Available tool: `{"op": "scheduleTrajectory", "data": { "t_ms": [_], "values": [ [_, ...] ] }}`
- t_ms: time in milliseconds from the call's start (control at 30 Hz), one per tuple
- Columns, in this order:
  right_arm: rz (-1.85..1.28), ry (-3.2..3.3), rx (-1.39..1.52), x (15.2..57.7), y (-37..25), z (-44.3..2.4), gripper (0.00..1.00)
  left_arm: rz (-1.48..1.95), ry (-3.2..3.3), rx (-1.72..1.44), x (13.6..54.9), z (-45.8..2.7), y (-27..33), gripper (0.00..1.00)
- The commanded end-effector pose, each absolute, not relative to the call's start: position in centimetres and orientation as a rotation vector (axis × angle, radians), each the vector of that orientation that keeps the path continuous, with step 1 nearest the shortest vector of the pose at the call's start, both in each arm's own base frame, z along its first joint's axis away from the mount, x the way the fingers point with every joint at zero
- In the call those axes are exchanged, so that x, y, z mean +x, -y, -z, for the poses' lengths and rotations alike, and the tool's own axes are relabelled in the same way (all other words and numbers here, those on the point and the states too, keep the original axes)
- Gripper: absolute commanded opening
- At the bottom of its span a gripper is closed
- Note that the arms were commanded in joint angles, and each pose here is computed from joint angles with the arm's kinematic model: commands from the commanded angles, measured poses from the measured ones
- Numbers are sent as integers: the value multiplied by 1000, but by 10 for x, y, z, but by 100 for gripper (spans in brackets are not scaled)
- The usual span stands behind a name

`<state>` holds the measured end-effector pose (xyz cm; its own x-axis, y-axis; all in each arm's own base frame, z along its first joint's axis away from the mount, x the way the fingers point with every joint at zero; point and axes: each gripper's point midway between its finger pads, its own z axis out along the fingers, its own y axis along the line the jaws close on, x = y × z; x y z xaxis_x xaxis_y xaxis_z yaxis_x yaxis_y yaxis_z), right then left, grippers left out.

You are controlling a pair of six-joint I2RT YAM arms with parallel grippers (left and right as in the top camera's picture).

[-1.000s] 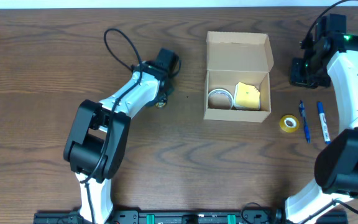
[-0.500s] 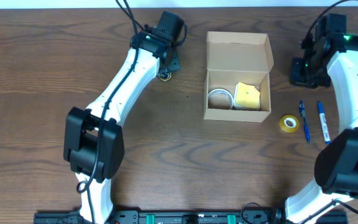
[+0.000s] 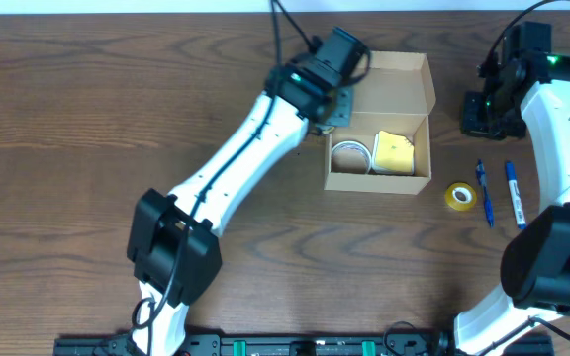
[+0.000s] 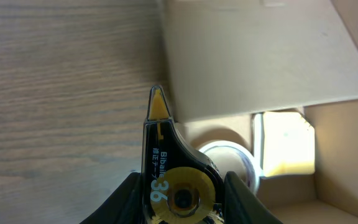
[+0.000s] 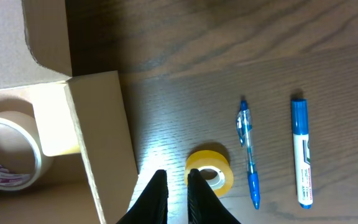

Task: Pack container
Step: 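Swing left gripper with correction tape over the box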

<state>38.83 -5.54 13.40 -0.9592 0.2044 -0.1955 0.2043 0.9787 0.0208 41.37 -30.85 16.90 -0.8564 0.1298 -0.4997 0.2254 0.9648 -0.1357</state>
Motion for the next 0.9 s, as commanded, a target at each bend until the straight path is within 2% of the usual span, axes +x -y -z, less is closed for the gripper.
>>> {"op": "scheduleTrajectory", "data": {
  "t_ms": [0, 100, 267, 367, 700, 867],
  "values": [
    [-27, -2908, 267, 388, 48, -143, 11, 174, -2554, 289, 418, -173, 312, 25],
    [-27, -2908, 267, 388, 48, -143, 11, 163, -2556, 302, 423, -158, 320, 25],
    [-28, -2909, 251, 389, 44, -144, 11, 121, -2653, 349, 425, -95, 329, 24],
    [-29, -2904, 233, 391, 40, -144, 11, 110, -2685, 375, 424, -76, 331, 24],
    [1, -2897, 189, 394, 34, -144, 12, 164, -2617, 420, 430, -119, 350, 24],
    [2, -2900, 190, 393, 34, -144, 12, 173, -2565, 524, 418, -135, 372, 23]
  ]
}}
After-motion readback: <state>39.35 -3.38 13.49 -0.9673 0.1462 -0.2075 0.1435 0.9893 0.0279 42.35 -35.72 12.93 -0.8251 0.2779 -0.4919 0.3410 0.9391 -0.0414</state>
